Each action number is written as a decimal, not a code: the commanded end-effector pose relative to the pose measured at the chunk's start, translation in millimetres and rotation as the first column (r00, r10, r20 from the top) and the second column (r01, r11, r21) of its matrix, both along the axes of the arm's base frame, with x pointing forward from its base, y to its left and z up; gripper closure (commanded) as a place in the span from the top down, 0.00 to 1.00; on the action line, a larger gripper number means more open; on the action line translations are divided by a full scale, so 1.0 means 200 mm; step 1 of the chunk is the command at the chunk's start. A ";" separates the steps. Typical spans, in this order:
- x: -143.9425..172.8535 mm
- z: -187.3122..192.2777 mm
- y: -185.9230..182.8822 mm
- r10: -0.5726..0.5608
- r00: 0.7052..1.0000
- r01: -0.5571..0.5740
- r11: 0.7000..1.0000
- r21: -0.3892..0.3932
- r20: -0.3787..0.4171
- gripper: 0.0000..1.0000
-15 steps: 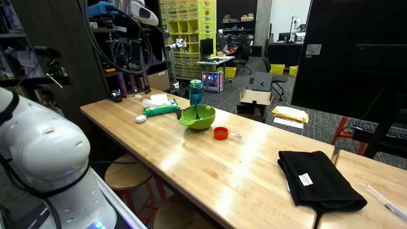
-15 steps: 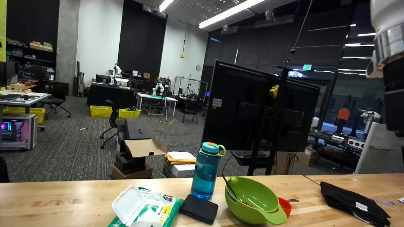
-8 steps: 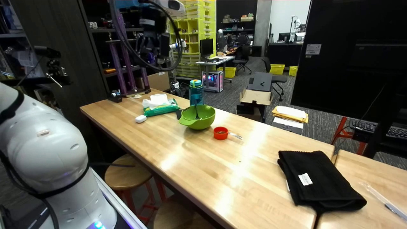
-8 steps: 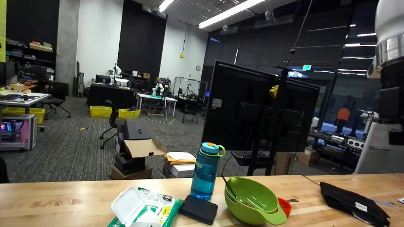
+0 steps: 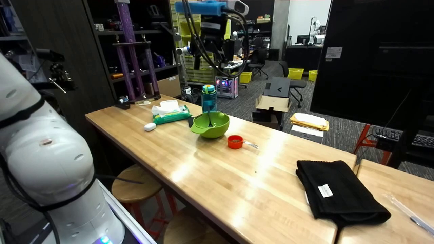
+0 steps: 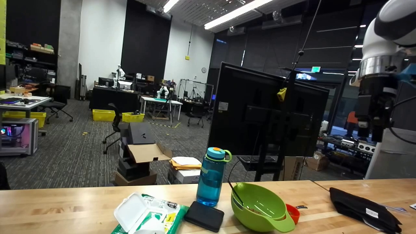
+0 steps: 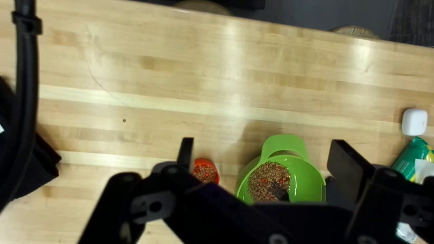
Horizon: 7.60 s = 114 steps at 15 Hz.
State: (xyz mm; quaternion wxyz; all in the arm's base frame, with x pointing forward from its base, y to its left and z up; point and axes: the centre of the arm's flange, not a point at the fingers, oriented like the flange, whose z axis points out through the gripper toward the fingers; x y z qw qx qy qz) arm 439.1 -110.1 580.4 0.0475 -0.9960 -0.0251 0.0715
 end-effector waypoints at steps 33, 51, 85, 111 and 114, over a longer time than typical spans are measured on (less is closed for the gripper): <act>0.56 -0.99 -0.84 -0.140 0.990 0.129 0.968 0.215 0.034 1.00; 0.66 -1.16 -0.93 -0.120 0.993 0.113 0.973 0.200 0.022 1.00; 0.79 -1.72 -0.83 -0.058 0.991 -0.006 0.877 0.480 0.118 1.00; 0.70 -1.77 -0.84 -0.082 0.991 -0.001 0.790 0.613 0.108 1.00; 0.68 -1.78 -0.84 -0.083 0.992 0.006 0.784 0.620 0.095 1.00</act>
